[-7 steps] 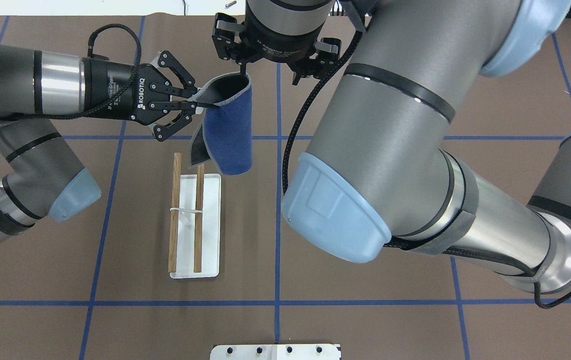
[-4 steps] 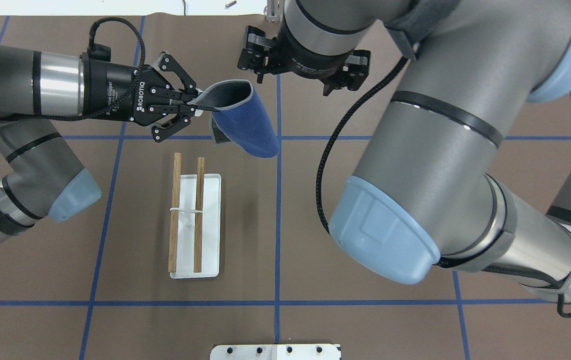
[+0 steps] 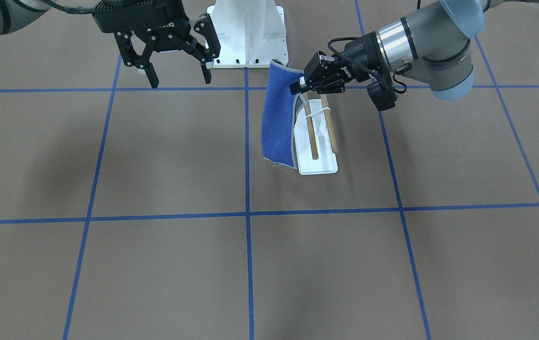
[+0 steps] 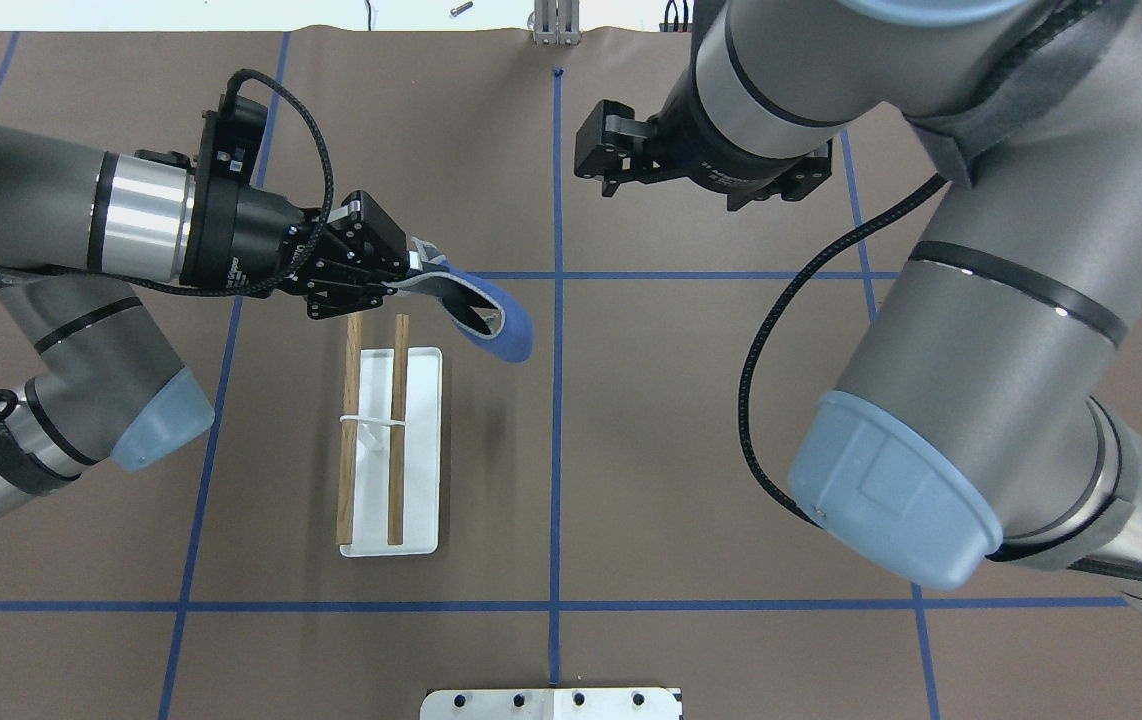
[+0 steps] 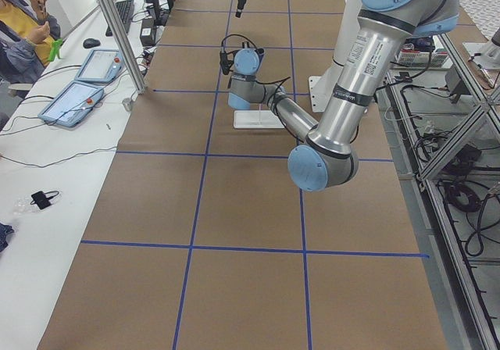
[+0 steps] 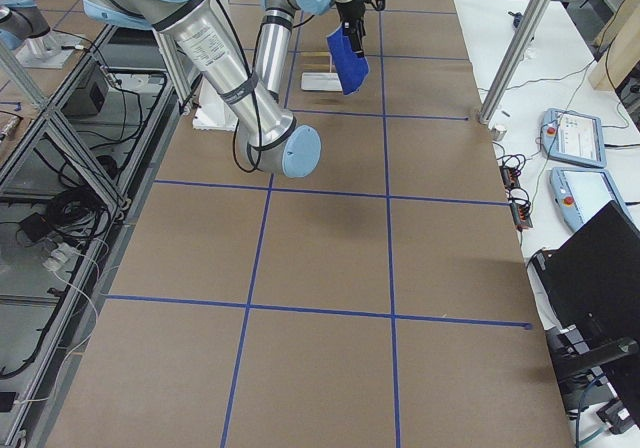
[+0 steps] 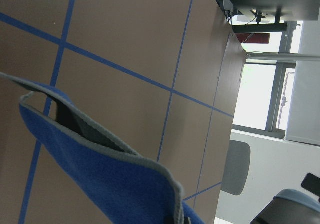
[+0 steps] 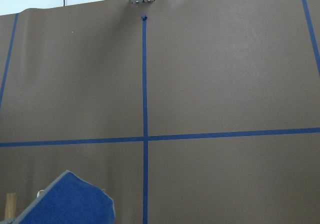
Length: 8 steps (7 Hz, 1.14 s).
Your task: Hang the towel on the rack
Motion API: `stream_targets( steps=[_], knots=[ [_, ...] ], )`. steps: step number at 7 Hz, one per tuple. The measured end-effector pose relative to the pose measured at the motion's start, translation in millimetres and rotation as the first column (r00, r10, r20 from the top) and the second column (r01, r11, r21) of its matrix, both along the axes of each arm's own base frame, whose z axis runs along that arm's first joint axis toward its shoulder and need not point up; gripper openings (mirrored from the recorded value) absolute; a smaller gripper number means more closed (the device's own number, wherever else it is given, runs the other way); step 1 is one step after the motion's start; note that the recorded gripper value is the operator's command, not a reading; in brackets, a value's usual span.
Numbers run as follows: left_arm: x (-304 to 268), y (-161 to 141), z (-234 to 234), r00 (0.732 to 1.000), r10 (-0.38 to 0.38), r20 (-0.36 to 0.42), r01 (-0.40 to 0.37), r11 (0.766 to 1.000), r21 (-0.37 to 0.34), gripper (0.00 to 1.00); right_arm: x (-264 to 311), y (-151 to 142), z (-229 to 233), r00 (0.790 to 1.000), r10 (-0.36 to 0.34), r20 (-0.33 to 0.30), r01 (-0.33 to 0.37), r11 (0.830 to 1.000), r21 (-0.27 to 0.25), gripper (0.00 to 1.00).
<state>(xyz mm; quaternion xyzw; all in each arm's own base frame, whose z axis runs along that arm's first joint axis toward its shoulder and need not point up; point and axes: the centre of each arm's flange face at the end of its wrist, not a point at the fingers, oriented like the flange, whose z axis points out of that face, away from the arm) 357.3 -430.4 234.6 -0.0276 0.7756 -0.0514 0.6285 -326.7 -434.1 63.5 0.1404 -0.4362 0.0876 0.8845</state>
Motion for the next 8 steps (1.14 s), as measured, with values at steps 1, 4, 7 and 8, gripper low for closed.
stream_targets(
  steps=[1,4,7,8],
  knots=[
    [2,3,10,1.0,0.012,0.016,-0.012,1.0,0.016,0.0,2,-1,9,1.0,0.003,0.0,-0.003,1.0,0.001,1.0],
    [0,11,42,0.997,0.044,0.059,-0.043,0.999,-0.018,0.0,15,-9,37,0.999,0.005,-0.038,-0.005,1.0,-0.001,1.0],
    [-8,25,77,0.986,0.128,0.103,-0.123,0.991,-0.054,0.0,31,-21,63,0.996,0.011,-0.085,-0.011,1.0,-0.001,1.0],
    [-13,28,89,0.984,0.136,0.112,-0.13,0.99,-0.057,0.0,43,-29,78,0.994,0.005,-0.112,-0.005,1.0,0.002,1.0]
  ],
)
